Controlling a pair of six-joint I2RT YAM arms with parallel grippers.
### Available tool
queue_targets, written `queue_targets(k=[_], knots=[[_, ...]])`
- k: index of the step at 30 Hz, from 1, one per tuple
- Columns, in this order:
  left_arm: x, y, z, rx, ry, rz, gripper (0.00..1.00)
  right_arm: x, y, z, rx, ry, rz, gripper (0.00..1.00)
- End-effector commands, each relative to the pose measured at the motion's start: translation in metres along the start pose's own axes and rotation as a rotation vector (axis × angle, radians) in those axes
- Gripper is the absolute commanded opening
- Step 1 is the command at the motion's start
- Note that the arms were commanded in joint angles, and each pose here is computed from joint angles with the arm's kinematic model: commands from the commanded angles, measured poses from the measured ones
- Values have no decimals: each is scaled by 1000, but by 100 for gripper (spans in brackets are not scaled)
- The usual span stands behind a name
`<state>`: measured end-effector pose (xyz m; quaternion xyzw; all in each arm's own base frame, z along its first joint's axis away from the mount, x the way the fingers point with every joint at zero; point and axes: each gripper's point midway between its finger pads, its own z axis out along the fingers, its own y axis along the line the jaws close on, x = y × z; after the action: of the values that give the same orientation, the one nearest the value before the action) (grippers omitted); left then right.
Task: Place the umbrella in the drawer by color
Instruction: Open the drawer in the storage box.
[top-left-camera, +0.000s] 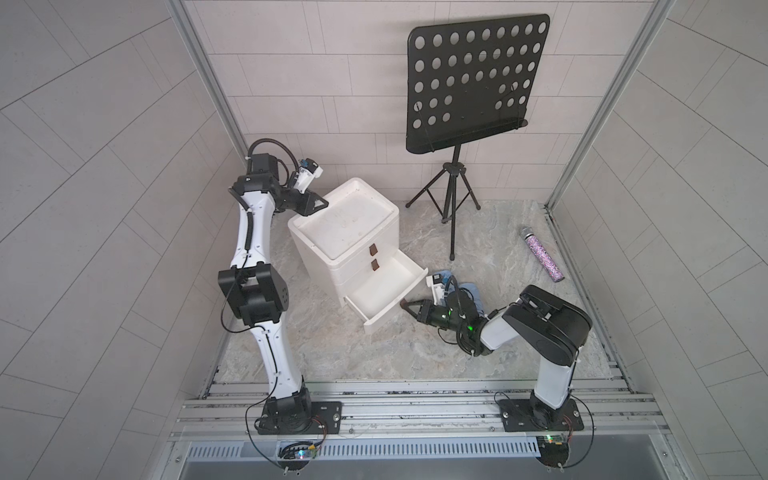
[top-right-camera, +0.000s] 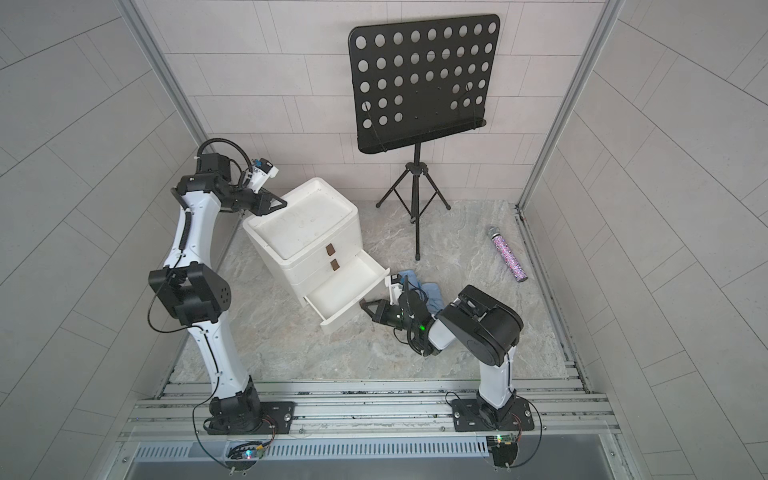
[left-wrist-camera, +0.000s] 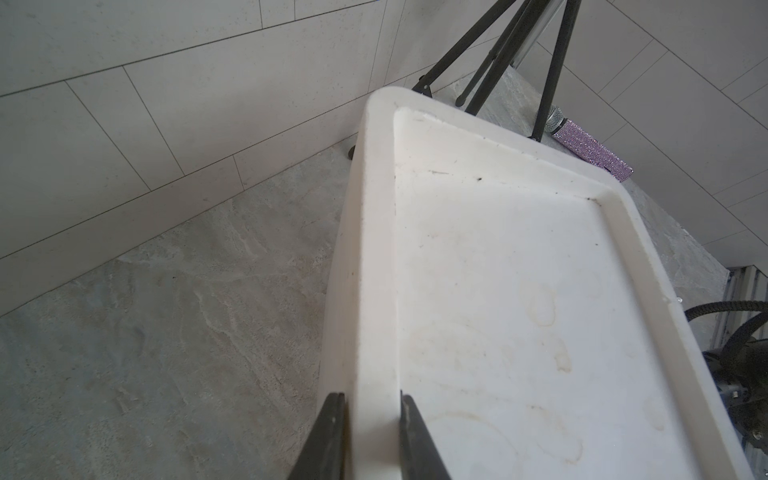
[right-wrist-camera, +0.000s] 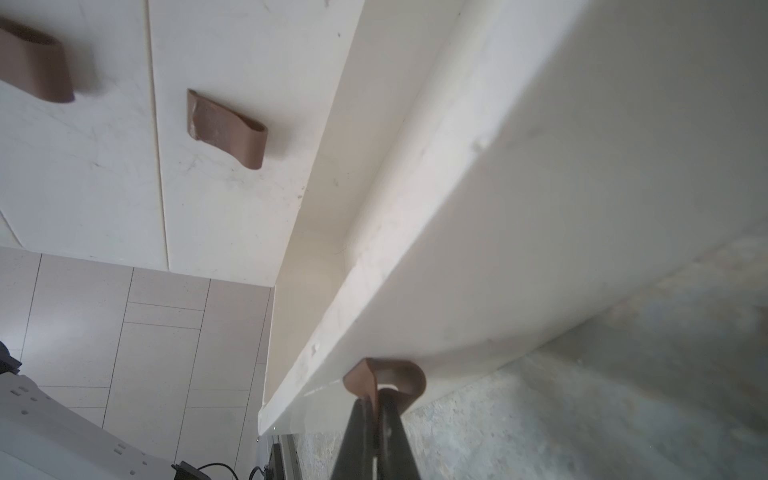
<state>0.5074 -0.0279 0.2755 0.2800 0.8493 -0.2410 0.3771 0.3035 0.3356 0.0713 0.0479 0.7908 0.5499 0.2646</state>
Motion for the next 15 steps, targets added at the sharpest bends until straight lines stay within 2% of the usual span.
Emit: queue_targets(k=[1,15], knots=[[54,-2,37,131,135,-325,1,17,0,-11,2,42,-21,0],[52,-1,36,122,130,-329,1,27,-3,-31,61,68,-73,0]])
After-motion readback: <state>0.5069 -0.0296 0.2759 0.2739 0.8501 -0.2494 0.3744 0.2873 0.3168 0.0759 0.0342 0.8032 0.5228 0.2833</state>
